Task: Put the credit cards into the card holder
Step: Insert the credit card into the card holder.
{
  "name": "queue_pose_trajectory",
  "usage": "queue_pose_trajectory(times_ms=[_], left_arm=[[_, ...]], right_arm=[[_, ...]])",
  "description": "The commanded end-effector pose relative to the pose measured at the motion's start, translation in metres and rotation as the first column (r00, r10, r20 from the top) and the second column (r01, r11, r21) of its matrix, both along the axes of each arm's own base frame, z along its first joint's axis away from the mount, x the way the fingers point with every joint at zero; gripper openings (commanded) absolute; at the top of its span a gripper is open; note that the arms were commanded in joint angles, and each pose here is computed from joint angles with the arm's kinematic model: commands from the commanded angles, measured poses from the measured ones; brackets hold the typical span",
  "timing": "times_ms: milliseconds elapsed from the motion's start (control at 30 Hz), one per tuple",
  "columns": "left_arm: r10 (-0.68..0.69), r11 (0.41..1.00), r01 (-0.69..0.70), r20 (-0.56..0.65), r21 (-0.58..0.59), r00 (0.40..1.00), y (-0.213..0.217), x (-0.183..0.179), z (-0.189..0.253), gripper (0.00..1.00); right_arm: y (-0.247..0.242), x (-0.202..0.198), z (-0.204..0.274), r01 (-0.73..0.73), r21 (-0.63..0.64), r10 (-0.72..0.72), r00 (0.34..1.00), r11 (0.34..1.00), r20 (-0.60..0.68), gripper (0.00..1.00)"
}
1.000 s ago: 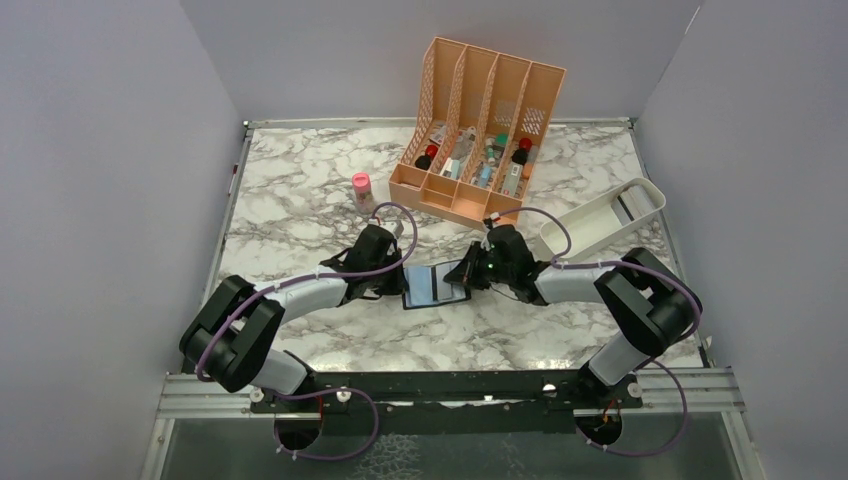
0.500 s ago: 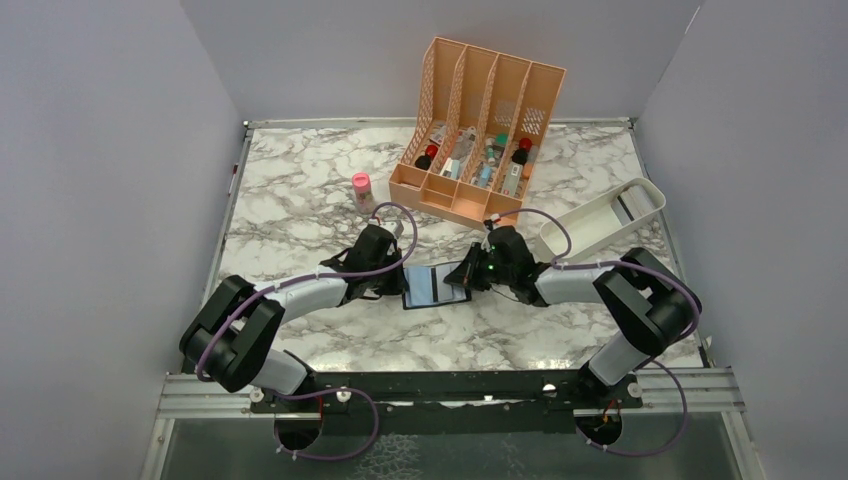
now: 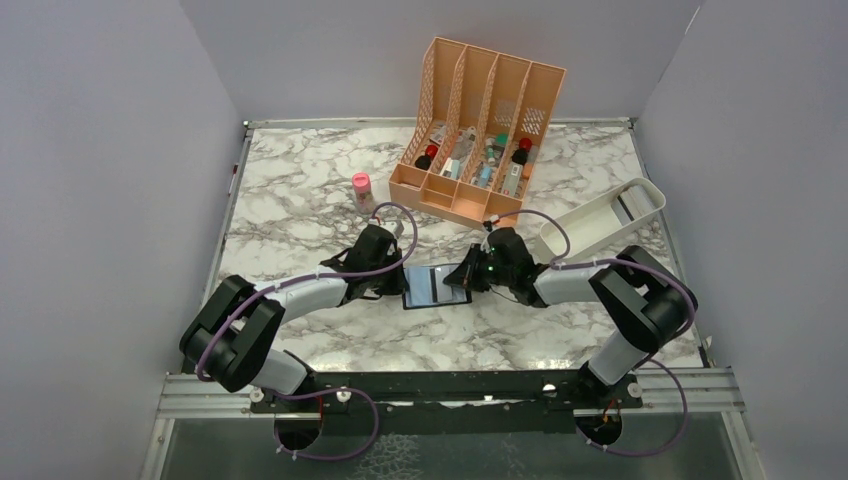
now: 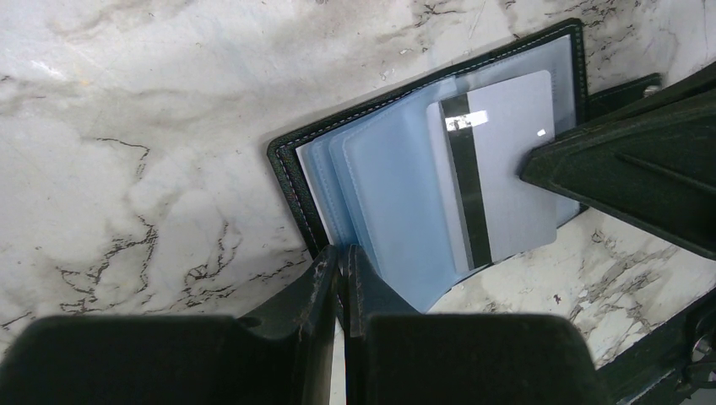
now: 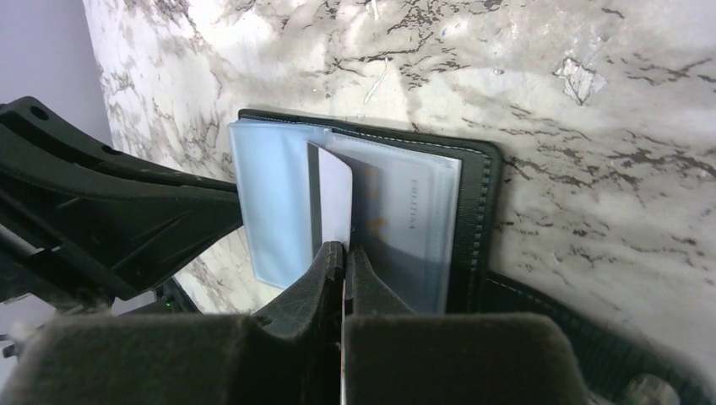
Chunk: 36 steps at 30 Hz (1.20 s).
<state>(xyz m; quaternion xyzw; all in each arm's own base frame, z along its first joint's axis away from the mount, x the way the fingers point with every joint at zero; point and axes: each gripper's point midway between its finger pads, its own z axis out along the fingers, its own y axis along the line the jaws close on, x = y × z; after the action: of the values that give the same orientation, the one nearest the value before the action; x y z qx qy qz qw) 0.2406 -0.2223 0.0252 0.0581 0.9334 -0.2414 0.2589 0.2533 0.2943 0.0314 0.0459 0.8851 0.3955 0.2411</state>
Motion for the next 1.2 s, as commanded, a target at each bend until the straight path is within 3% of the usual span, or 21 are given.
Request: queue_pose_trajectory(times_ms=[0, 400, 633, 967, 1167], left_arm=[[-0.004, 1.000, 0.005, -0.039, 0.025, 0.999, 0.004, -0.007, -0.011, 0.12], [-0.015, 1.000, 0.015, -0.028, -0.010, 1.000, -0.002, -0.005, 0.000, 0.12], [-0.027, 0.999, 0.025, -0.034, -0.036, 0.999, -0.008, -0.005, 0.002, 0.12], [-0.034, 0.998, 0.032, -0.033, -0.047, 0.999, -0.011, -0.004, 0.005, 0.12], [-0.040, 0.997, 0.037, -0.037, -0.061, 0.999, -0.014, -0.004, 0.008, 0.12]], right_arm=[[-0.003, -0.017, -0.031, -0.080, -0.066, 0.076, 0.995, 0.995, -0.067, 0.07], [-0.010, -0.011, -0.028, -0.130, -0.173, 0.124, 0.991, 0.976, -0.043, 0.25], [-0.004, -0.011, -0.017, -0.161, -0.153, 0.161, 0.987, 0.975, -0.012, 0.34], [0.020, -0.021, -0.017, -0.275, -0.056, 0.273, 0.961, 0.960, -0.042, 0.22], [0.026, -0.024, -0.015, -0.295, -0.028, 0.293, 0.955, 0.955, -0.049, 0.24]])
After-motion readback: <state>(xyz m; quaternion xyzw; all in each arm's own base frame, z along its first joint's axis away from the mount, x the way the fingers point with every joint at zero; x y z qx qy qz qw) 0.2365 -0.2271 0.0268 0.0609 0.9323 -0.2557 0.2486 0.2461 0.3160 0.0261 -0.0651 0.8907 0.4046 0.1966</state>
